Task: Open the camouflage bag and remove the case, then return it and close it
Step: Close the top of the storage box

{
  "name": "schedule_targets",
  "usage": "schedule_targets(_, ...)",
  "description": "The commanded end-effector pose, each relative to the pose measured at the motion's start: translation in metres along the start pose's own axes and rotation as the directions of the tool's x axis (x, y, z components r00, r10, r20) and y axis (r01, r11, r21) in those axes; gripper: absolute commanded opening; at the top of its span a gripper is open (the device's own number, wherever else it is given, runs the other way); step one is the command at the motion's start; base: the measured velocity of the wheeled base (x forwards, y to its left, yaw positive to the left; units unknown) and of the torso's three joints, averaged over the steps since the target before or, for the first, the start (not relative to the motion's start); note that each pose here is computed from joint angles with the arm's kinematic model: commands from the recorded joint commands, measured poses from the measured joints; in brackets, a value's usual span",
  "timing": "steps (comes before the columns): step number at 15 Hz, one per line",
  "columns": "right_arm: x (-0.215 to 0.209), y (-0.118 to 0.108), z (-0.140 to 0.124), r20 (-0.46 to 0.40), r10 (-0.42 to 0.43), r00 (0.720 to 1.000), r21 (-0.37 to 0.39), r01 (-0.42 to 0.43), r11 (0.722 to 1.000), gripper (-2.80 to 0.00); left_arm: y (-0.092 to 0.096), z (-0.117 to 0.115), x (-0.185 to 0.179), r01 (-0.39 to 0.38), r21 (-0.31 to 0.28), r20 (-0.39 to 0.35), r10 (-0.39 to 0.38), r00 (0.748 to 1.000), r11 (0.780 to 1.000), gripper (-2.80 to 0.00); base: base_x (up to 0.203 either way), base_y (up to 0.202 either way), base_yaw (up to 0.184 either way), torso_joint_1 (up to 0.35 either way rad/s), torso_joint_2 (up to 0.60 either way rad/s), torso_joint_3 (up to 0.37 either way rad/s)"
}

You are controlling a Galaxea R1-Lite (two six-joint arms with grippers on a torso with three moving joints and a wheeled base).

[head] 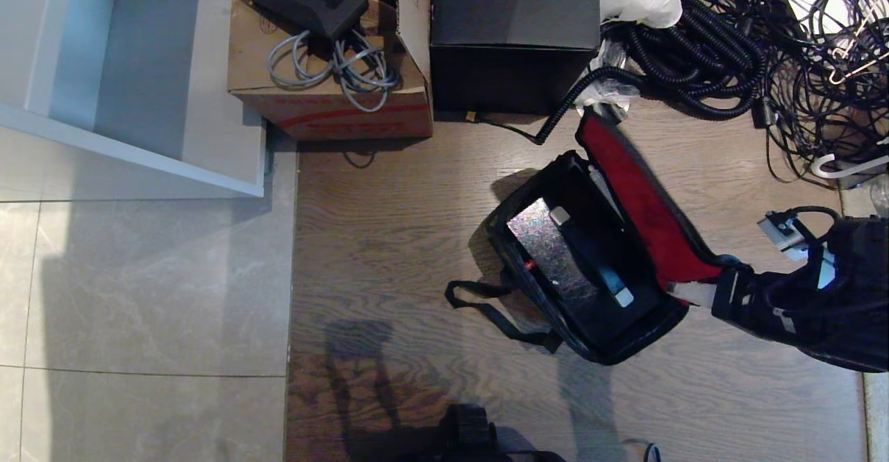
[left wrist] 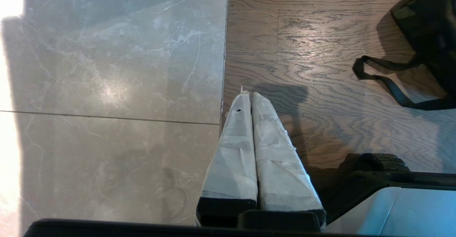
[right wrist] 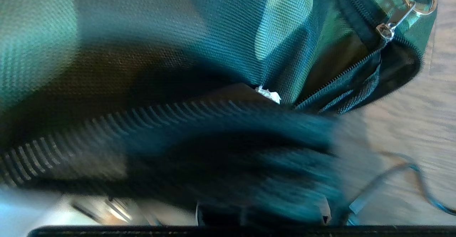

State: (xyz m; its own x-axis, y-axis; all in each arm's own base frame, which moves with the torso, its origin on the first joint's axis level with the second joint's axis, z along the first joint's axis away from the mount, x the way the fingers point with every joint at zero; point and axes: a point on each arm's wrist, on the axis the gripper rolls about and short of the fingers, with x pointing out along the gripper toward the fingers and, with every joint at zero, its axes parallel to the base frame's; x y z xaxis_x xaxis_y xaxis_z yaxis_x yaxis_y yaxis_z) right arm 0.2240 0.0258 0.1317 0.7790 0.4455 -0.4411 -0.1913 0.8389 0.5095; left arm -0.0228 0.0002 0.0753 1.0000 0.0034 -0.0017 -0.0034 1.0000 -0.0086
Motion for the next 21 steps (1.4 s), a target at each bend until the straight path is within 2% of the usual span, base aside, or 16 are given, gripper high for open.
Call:
schedule_targets(1, -0.018, 0.021, -0.023, -0.048, 0.039, 0.998, -0.117, -0.044, 0.992, -2.8, 0.0, 0.0, 0.0, -0.001, -0.001, 0.0, 0.001, 1.0, 1.0, -2.8, 0.0, 0.0, 0.0, 0.0, 0.0, 0.0)
schedule_targets(4, -0.022, 0.016, -0.049, -0.132, -0.089, 0.987, -0.276, 0.05, 0.96, -2.8, 0.0, 0.0, 0.0, -0.001, -0.001, 0.0, 0.001, 1.0, 1.0, -2.8, 0.0, 0.0, 0.0, 0.0, 0.0, 0.0)
schedule_targets(5, -0.024, 0.013, -0.055, -0.162, -0.112, 0.98, -0.295, 0.06, 0.954, 0.0, 0.0, 0.0, 0.0, 0.0, -0.001, 0.0, 0.0, 1.0, 1.0, -2.8, 0.0, 0.0, 0.0, 0.0, 0.0, 0.0)
schedule_targets(8, -0.023, 0.019, -0.06, -0.187, -0.079, 0.979, -0.309, 0.018, 0.951, 0.0, 0.0, 0.0, 0.0, 0.0, -0.001, 0.0, 0.0, 1.0, 1.0, -2.8, 0.0, 0.0, 0.0, 0.0, 0.0, 0.0)
schedule_targets(9, -0.022, 0.024, -0.06, -0.194, -0.04, 0.98, -0.303, -0.021, 0.953, 0.0, 0.0, 0.0, 0.0, -0.001, -0.001, 0.0, 0.001, 1.0, 1.0, -2.8, 0.0, 0.0, 0.0, 0.0, 0.0, 0.0)
schedule_targets(11, -0.019, 0.042, -0.058, -0.186, 0.09, 0.978, -0.285, -0.141, 0.948, 0.0, 0.0, 0.0, 0.0, -0.001, -0.001, 0.0, 0.001, 1.0, 1.0, -2.8, 0.0, 0.0, 0.0, 0.0, 0.0, 0.0)
schedule_targets(14, -0.016, 0.071, -0.063, -0.205, 0.236, 0.95, -0.229, -0.281, 0.932, 0.0, 0.0, 0.0, 0.0, -0.001, -0.001, 0.0, 0.001, 1.0, 1.0, -2.8, 0.0, 0.0, 0.0, 0.0, 0.0, 0.0)
schedule_targets(16, -0.021, 0.076, -0.059, -0.173, 0.255, 0.951, -0.202, -0.287, 0.936, 0.0, 0.0, 0.0, 0.0, -0.001, -0.001, 0.0, 0.001, 1.0, 1.0, -2.8, 0.0, 0.0, 0.0, 0.0, 0.0, 0.0)
schedule_targets(17, -0.025, 0.069, -0.052, -0.121, 0.215, 0.969, -0.188, -0.236, 0.953, 0.0, 0.0, 0.0, 0.0, 0.0, -0.001, 0.0, 0.0, 1.0, 1.0, -2.8, 0.0, 0.0, 0.0, 0.0, 0.0, 0.0)
schedule_targets(18, -0.032, 0.059, -0.045, -0.06, 0.159, 0.985, -0.169, -0.167, 0.971, -1.22, 0.0, 0.0, 0.0, 0.0, -0.001, 0.0, 0.0, 1.0, 1.0, -2.8, 0.0, 0.0, 0.0, 0.0, 0.0, 0.0)
schedule_targets(19, -0.041, 0.049, -0.039, -0.002, 0.104, 0.995, -0.146, -0.103, 0.984, -2.8, 0.0, 0.0, 0.0, -0.001, -0.001, 0.0, 0.001, 1.0, 1.0, -2.8, 0.0, 0.0, 0.0, 0.0, 0.0, 0.0)
schedule_targets(21, -0.064, 0.039, -0.034, 0.085, 0.034, 0.996, -0.121, -0.023, 0.992, -2.8, 0.0, 0.0, 0.0, 0.0, -0.001, 0.0, 0.0, 1.0, 1.0, -2.8, 0.0, 0.0, 0.0, 0.0, 0.0, 0.0)
